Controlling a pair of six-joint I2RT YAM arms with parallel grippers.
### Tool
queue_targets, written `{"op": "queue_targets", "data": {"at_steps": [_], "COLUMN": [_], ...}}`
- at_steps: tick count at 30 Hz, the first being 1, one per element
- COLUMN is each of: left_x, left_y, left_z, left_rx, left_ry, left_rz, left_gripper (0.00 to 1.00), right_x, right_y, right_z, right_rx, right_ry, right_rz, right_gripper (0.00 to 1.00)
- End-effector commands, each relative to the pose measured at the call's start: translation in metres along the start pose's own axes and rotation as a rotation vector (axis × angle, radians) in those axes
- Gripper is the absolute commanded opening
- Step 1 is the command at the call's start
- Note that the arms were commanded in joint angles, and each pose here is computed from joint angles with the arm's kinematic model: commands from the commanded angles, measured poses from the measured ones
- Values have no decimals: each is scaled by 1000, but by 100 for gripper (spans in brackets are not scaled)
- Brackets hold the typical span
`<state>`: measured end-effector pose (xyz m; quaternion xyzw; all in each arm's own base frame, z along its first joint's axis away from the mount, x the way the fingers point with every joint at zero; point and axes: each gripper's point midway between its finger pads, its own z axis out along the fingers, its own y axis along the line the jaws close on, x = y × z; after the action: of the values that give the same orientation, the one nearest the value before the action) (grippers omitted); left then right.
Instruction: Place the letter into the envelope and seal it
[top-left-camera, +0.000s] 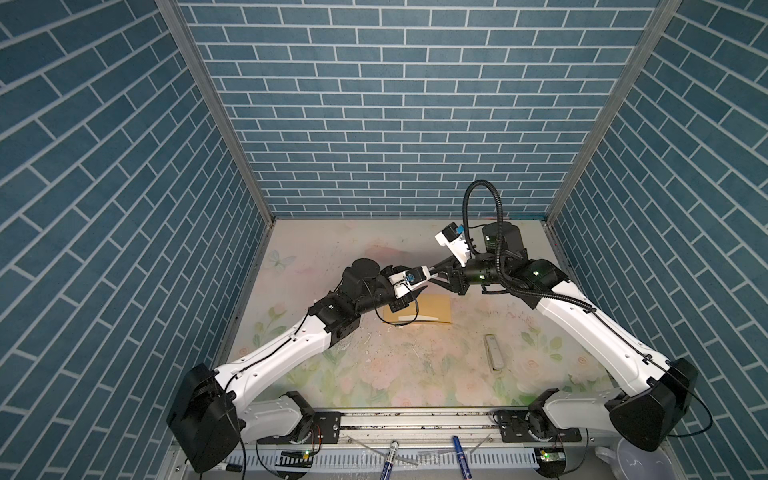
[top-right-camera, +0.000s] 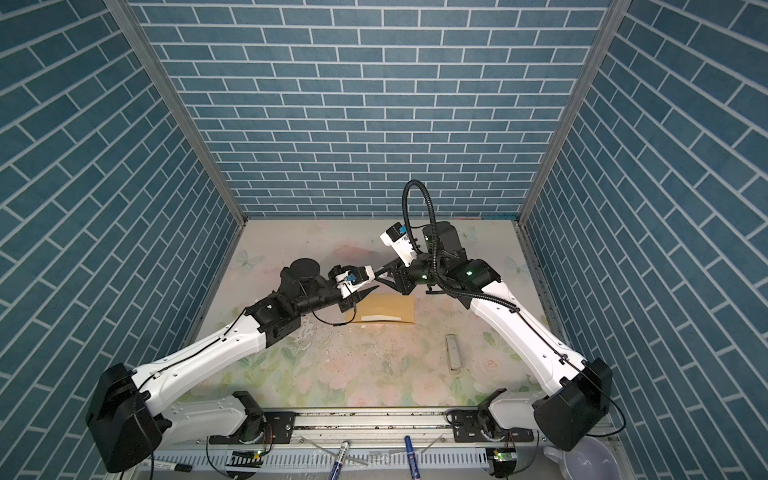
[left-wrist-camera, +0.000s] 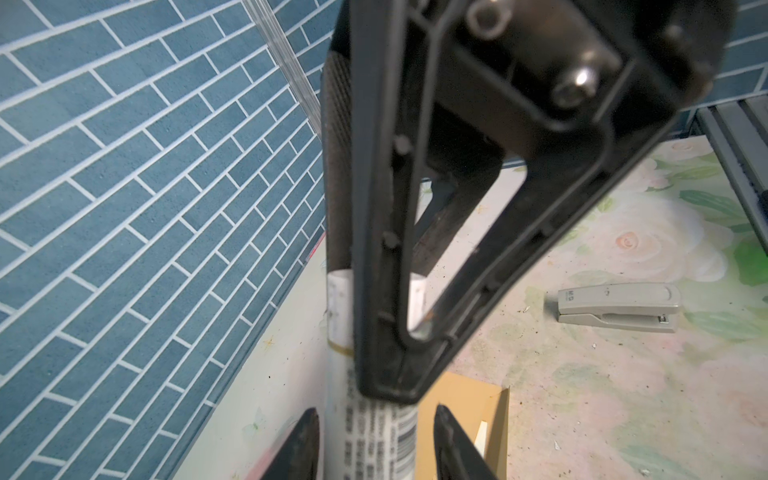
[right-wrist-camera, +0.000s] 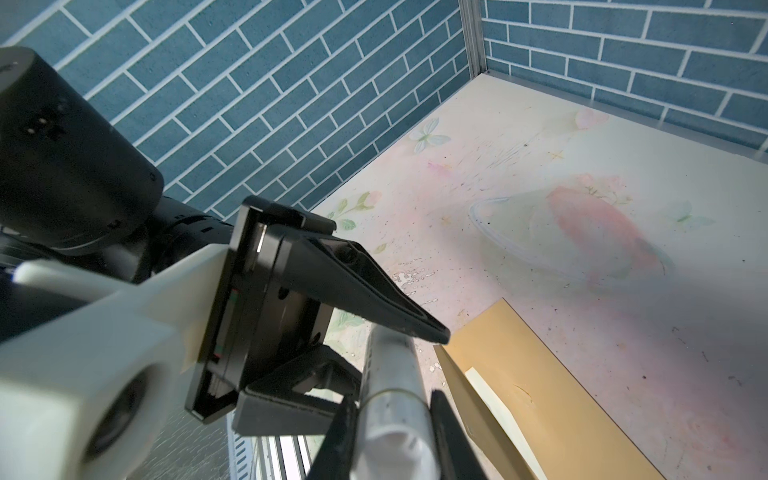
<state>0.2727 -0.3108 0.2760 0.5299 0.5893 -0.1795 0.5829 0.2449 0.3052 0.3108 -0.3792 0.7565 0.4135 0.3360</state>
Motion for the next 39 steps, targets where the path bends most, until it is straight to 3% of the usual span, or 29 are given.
{"op": "queue_targets", "data": {"at_steps": [1,9,11,13,15,16,21,25,28,39], "left_x": [-11,-10,-10,-12,-14,-15,-20,-23,-25,-32], "left_y": [2,-1,-3,-3,-2,-1,10,21,25,15], "left_z": [1,2,2,2,1,0,-2,-3,-3,-3], "left_rx": [8,10,14,10,-3,-11,-76,-127,-143,-86], "left_ry": [-26,-32,-38,-56,-80,-92,-138,-162,-173,-205], "left_rz": [17,15,9,-5,-33,-47,-154,-238,-267,-231], "left_gripper": [36,7,0,0,0,0,0,0,0,0], "right_x": [-17,-18,-19,-20,-22,-23,-36,-44,-43,-44], "right_y": [10,12,13,13,9,6,-9,-13,-14,5], "right_z": [-6,-4,-4,-6,-9,-11,-27,-44,-47,-18], "right_rx": [-34,-50,-54,-45,-13,8,136,188,204,84], "right_ry": [-24,-29,-40,-58,-86,-102,-279,-435,-479,-405], "right_rz": [-7,-10,-18,-32,-47,-50,-33,-14,-8,-43], "right_gripper": [0,0,13,31,59,67,80,85,87,83]}}
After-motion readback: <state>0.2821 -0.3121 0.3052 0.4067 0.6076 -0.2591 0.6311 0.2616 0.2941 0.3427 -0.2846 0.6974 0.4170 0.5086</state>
